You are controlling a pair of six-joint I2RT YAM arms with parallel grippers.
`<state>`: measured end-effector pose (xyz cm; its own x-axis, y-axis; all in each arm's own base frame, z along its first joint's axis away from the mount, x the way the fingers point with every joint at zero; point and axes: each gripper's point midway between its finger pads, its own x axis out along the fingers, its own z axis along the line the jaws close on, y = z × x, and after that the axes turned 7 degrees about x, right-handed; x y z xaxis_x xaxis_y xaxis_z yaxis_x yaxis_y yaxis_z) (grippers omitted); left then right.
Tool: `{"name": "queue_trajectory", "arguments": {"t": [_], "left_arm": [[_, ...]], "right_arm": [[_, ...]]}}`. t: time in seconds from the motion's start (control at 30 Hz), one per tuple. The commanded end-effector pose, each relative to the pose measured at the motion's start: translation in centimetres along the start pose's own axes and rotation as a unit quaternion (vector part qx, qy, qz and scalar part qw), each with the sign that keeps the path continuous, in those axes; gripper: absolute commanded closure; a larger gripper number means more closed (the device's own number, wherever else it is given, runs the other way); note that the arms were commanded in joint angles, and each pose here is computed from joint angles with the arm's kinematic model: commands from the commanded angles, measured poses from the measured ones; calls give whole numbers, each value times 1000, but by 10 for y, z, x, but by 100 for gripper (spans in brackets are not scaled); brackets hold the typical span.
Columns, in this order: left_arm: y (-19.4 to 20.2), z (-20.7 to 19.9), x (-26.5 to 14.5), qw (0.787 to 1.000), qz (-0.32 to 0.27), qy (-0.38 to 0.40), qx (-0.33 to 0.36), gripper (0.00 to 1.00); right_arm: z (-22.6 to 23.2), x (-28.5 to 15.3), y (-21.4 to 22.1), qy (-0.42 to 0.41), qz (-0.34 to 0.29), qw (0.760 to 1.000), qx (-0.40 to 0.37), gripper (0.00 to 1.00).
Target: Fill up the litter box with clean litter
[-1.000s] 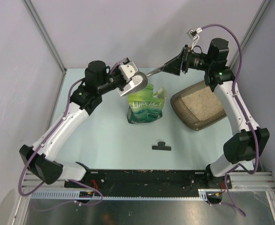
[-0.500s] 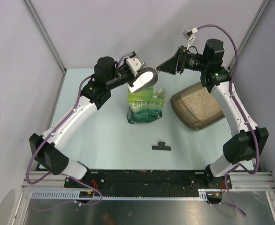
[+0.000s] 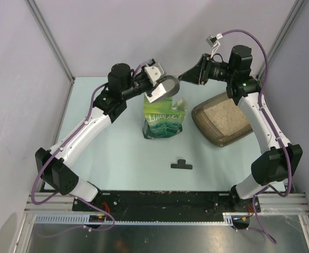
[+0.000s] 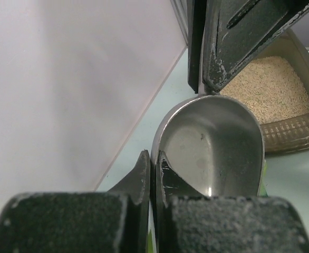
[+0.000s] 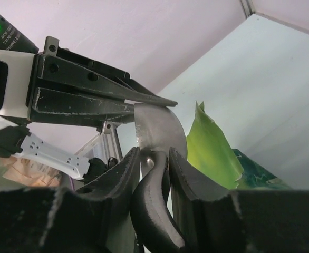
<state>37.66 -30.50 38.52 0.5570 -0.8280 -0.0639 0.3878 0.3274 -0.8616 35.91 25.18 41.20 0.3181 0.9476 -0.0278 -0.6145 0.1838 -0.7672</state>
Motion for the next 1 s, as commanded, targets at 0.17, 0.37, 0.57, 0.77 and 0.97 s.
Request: {"name": "queue_trajectory", "arguments": {"t": [0.17, 0.37, 0.57, 0.77, 0.97], "left_arm": [[-23, 32, -21, 997, -13, -59, 38, 27], [32, 28, -54, 998, 60, 5, -10, 22], [57, 5, -51, 990, 72, 105, -53, 21], [73, -14, -27, 980, 62, 167, -86, 23], [92, -27, -12, 973, 76, 196, -91, 34]], "right_arm": [[-1, -41, -48, 114, -51, 983, -134, 100], [-15, -71, -57, 182, -28, 969, -164, 100], [-25, -73, -55, 221, -22, 952, -211, 100], [-24, -65, -55, 238, -12, 949, -206, 100], [-18, -59, -41, 239, 25, 944, -227, 100]]}}
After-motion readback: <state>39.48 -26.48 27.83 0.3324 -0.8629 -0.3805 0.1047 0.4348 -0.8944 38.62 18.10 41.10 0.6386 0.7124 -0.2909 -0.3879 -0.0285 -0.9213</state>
